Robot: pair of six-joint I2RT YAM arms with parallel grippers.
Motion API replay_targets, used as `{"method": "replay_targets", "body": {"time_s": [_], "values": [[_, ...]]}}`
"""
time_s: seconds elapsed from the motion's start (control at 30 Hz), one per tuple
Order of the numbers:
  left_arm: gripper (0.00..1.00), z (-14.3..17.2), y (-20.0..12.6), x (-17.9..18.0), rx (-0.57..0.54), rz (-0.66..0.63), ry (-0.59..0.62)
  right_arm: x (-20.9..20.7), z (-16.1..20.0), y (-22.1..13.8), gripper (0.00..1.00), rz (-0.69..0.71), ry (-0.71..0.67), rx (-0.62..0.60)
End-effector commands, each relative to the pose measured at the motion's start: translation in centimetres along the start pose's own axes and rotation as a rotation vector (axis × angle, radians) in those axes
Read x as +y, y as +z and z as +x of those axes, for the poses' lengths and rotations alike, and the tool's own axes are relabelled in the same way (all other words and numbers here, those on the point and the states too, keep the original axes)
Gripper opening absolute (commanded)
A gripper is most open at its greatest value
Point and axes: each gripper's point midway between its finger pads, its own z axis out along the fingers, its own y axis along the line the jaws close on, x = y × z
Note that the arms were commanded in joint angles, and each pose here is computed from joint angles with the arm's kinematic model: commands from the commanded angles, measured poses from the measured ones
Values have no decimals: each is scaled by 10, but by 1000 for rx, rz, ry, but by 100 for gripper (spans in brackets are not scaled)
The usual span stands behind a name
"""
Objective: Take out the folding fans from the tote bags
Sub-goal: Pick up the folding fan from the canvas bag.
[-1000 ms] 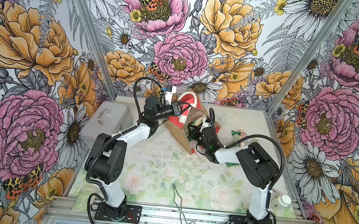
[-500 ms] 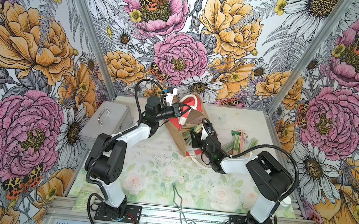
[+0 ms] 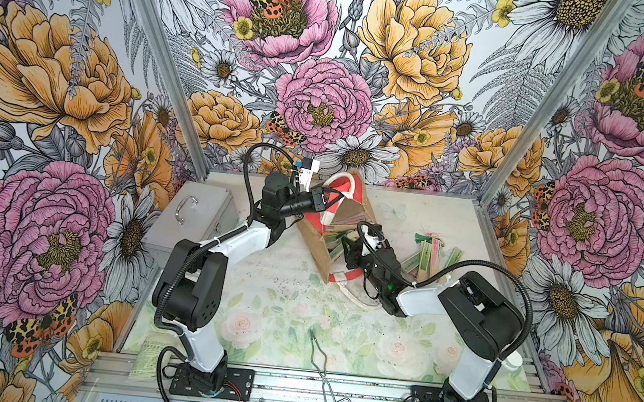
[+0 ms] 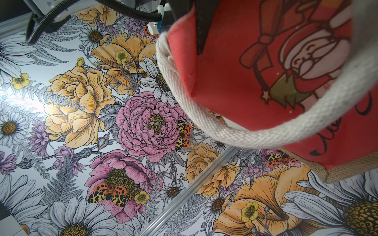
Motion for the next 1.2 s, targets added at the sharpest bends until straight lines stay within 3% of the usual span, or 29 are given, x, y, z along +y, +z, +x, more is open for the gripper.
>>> {"method": "replay_targets", "body": {"time_s": [0.0,0.57,0.87,1.17], "values": [[0,-11,-5,-19,-38,9,61,8,-15,-1,42,-50,-8,-67],[0,-9,-10,-9,-28,-100,99,-3,-56,-31,46,-85,61,-186],[0,-5,-5,0,-17,-123,84,7,-79,-38,50,-158,40,-158],[0,-6,-2,-4,-12,-115,88,10,-83,-33,40,-175,59,-145]]}}
